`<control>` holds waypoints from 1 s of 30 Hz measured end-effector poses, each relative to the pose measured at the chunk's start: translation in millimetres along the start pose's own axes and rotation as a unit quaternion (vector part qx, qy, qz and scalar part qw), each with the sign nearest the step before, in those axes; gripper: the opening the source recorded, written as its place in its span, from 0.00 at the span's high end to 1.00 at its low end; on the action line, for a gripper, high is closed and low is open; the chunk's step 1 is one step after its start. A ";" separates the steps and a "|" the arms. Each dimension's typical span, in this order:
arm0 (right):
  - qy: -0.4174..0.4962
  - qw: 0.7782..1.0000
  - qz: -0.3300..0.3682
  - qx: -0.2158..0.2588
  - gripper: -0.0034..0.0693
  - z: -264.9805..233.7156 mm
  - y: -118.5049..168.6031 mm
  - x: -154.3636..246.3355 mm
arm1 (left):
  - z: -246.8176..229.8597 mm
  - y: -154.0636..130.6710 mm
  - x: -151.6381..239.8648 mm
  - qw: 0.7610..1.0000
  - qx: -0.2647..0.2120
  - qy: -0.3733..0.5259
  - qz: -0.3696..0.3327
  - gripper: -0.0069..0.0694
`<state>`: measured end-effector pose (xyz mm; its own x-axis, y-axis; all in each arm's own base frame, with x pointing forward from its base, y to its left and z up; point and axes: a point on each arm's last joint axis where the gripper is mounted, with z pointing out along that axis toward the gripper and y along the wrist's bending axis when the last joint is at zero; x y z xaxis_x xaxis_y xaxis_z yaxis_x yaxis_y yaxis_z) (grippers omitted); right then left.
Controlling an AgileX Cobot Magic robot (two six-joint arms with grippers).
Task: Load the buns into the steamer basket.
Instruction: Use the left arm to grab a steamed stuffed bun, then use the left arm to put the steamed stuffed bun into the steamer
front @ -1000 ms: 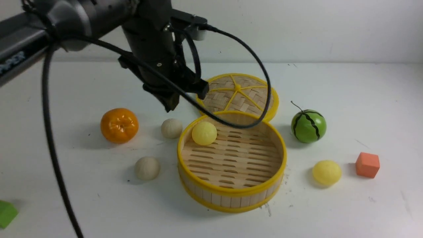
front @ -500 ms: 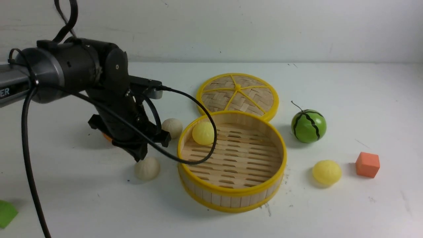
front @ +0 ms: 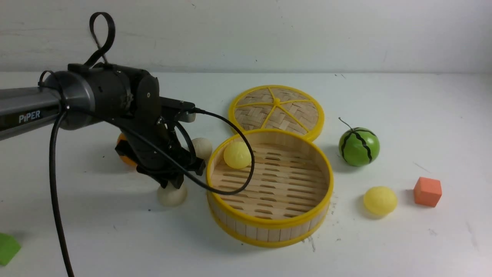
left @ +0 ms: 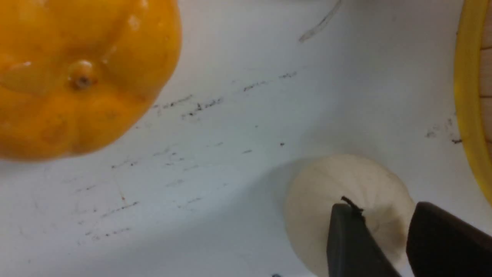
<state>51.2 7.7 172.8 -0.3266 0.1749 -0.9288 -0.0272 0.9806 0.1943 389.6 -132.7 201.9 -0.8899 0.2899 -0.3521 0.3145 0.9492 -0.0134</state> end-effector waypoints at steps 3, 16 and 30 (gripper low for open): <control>0.000 1.000 0.000 0.000 0.62 0.0 0.0 0.0 | 0.0 0.2 0.0 1.000 -0.001 0.000 0.001 0.61; 0.000 1.000 0.000 0.000 0.62 0.0 0.0 0.0 | 13.0 0.4 3.9 1.000 -0.002 0.025 0.001 0.64; 0.000 1.000 0.000 0.000 0.62 0.0 0.0 0.0 | -36.8 -3.8 -1.3 0.999 -0.009 0.031 0.004 0.93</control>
<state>51.2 7.7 172.8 -0.3266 0.1749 -0.9288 -0.0272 0.9806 0.1943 377.4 -132.2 236.9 -0.9065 0.3035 -0.2935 0.3155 0.9489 0.0069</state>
